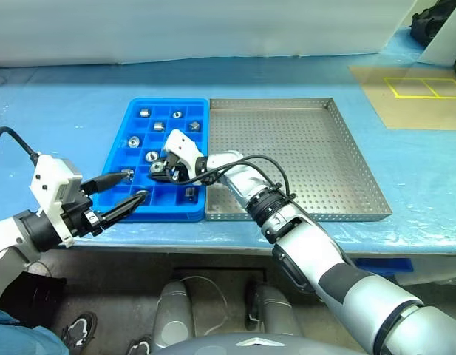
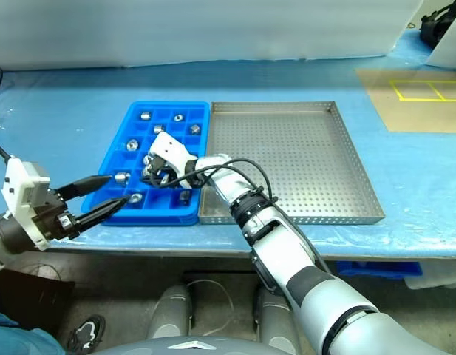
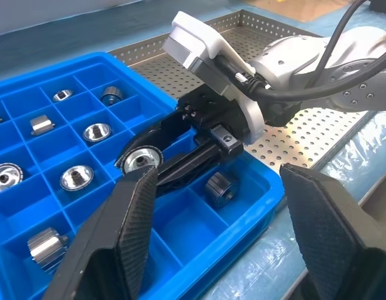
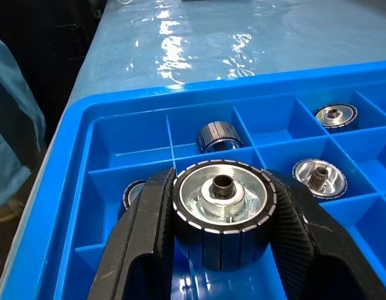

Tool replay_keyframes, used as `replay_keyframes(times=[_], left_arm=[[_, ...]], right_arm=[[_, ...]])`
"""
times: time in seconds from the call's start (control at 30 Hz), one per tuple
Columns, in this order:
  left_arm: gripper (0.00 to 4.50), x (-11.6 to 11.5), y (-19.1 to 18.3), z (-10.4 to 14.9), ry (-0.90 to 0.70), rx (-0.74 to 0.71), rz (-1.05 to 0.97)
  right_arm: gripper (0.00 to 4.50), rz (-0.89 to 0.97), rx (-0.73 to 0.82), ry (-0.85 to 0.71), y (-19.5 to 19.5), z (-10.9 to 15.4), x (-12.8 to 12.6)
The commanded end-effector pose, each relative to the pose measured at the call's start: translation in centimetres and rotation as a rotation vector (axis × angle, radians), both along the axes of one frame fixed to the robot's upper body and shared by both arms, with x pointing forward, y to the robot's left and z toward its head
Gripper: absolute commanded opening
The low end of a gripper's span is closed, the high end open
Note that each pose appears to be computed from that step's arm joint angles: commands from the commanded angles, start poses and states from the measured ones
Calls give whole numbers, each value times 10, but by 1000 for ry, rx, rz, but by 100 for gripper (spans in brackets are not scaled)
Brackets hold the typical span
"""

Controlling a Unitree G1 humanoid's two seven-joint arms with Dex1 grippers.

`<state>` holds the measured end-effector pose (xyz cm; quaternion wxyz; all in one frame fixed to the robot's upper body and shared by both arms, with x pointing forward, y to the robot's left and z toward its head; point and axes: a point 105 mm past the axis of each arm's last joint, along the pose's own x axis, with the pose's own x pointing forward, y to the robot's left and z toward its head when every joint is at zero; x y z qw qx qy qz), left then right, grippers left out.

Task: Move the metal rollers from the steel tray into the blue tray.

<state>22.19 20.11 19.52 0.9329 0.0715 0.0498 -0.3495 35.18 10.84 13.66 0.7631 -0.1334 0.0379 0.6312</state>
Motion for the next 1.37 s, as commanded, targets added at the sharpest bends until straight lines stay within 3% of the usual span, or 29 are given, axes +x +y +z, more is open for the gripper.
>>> replay_keyframes(times=[0.03,0.17,0.4,0.6,0.7,1.03,1.37], left_arm=[[331,0,-6,7,-40,6,-23],[331,1,-8,8,-43,5,-33],[331,6,-10,11,-54,2,-56],[331,16,-20,18,-88,-28,-94],[331,41,-28,27,-181,-47,-67],[331,103,-40,40,-307,-132,24],[331,110,-49,24,-266,-118,-72]], right_arm=[[240,105,75,-26,33,21,-24],[368,65,58,-36,32,20,-18],[368,17,155,-87,20,52,-7],[368,-37,226,-89,-18,89,12],[368,-95,227,-128,-59,100,27],[368,-257,109,-91,-154,68,38],[368,-492,20,-52,-223,37,50]])
